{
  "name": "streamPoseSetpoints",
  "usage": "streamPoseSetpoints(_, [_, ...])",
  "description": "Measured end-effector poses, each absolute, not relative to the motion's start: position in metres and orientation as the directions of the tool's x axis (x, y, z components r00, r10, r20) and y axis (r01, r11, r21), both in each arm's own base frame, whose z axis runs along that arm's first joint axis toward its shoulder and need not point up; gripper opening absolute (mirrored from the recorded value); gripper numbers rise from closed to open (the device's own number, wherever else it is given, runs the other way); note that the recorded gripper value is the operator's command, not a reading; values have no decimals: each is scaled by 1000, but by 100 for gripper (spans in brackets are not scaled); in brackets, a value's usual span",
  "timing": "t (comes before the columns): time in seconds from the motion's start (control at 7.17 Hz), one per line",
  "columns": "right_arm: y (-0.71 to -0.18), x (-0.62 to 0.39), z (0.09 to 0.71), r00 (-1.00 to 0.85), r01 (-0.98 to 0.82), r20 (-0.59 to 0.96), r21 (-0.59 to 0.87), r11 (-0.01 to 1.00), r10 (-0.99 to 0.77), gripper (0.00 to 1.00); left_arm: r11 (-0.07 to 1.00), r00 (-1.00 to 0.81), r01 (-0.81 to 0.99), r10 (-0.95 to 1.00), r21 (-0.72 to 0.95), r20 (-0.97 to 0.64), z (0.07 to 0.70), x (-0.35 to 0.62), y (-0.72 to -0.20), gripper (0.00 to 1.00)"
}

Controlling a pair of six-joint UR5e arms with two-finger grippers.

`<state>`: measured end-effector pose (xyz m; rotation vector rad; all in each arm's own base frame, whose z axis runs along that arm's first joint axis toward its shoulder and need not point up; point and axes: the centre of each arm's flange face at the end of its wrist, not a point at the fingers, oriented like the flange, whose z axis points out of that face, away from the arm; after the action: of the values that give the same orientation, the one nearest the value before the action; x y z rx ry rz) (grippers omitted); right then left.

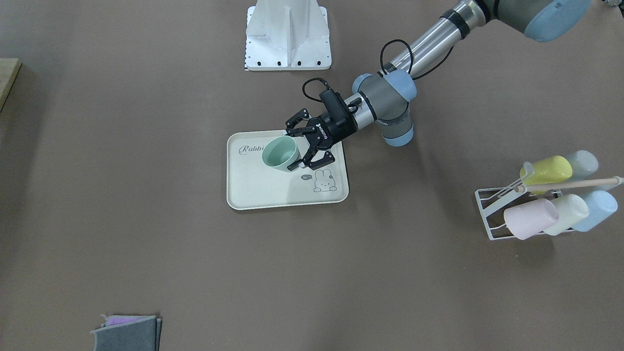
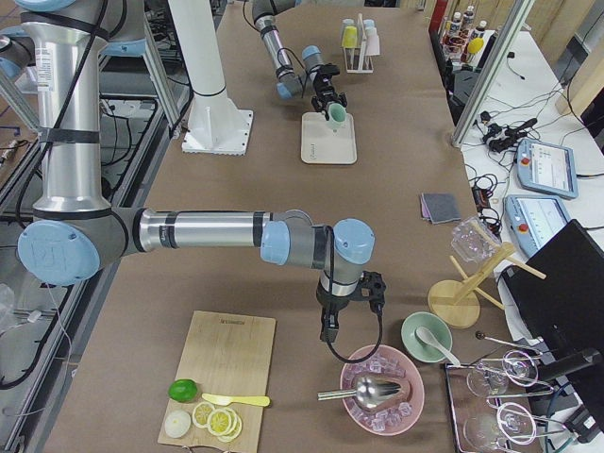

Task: Pick up and place green cup on tray

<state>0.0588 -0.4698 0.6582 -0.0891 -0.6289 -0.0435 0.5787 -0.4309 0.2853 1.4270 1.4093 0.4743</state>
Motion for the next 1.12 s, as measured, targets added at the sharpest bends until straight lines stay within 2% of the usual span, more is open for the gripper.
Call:
streamPoseSetpoints(0.56, [-470, 58, 655, 802, 67, 597, -69, 995, -13, 100, 282, 204, 403, 900, 871, -386, 282, 597, -431, 51])
streamPoseSetpoints(0.98, [-470, 58, 654, 802, 67, 597, -69, 995, -13, 100, 289, 213, 380, 897, 879, -387, 290, 598, -431, 55])
streamPoseSetpoints(1.12, [-470, 58, 654, 802, 67, 597, -69, 995, -13, 100, 288, 219, 372, 896, 882, -385, 294, 598, -431, 98])
